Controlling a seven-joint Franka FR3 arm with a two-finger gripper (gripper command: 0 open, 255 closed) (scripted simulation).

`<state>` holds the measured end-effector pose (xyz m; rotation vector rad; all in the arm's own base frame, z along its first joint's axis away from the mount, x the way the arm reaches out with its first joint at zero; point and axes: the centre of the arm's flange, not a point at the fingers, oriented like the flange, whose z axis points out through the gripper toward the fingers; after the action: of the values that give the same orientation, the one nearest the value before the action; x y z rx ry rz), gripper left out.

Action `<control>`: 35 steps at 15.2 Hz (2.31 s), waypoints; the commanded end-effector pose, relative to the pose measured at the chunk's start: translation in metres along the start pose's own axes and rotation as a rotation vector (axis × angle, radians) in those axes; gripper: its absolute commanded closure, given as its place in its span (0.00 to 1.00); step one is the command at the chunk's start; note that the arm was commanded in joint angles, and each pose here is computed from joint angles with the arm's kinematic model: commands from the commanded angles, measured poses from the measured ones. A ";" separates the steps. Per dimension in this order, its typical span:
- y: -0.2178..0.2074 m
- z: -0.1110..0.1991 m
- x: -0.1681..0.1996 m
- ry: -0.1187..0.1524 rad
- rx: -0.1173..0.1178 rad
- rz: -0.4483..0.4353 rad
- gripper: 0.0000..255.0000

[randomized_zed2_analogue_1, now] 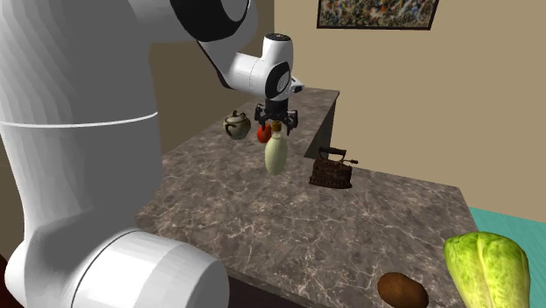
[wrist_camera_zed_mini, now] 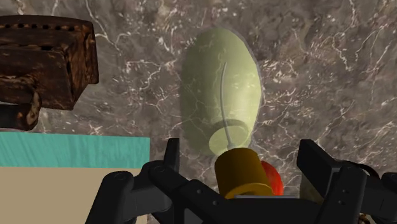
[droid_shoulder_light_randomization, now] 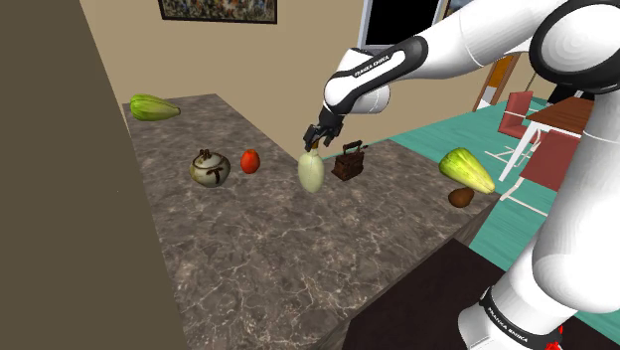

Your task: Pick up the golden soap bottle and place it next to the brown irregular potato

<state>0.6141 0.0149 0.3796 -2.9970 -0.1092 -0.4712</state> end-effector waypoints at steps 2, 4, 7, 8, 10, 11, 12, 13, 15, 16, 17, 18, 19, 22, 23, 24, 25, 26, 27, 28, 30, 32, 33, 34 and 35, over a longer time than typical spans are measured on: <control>0.000 0.011 0.000 0.001 0.000 0.000 0.00; 0.000 0.011 0.000 0.001 0.000 0.000 0.00; 0.000 0.011 0.000 0.001 0.000 0.000 0.00; 0.000 0.011 0.000 0.001 0.000 0.000 0.00; 0.000 0.011 0.000 0.001 0.000 0.000 1.00; 0.000 0.011 0.000 0.001 0.000 0.000 1.00; 0.000 0.011 0.000 0.001 0.000 0.000 1.00; 0.000 0.011 0.000 0.001 0.000 0.000 1.00; 0.000 0.011 0.000 0.001 0.000 0.000 1.00; 0.000 0.011 0.000 0.001 0.000 0.000 1.00; 0.000 0.011 0.000 0.001 0.000 0.000 1.00; 0.000 0.011 0.000 0.001 0.000 0.000 1.00; 0.000 0.006 0.002 0.001 0.000 0.000 1.00; -0.002 -0.009 0.007 0.001 0.000 0.000 1.00; -0.002 -0.014 0.008 0.001 0.000 0.000 1.00; -0.003 -0.019 0.010 0.001 0.000 0.000 1.00; -0.003 -0.024 0.012 0.001 0.000 0.000 1.00; -0.004 -0.029 0.013 0.001 0.000 0.000 1.00; -0.004 -0.034 0.015 0.001 0.000 0.000 1.00; -0.005 -0.039 0.017 0.001 0.000 0.000 1.00; -0.006 -0.049 0.020 0.001 0.000 0.000 1.00; -0.007 -0.059 0.023 0.001 0.000 0.000 1.00; -0.007 -0.064 0.025 0.001 0.000 0.000 1.00; -0.008 -0.069 0.026 0.001 0.000 0.000 1.00; -0.008 -0.074 0.028 0.001 0.000 0.000 1.00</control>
<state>0.6175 0.0143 0.4539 -2.9969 -0.1094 -0.4714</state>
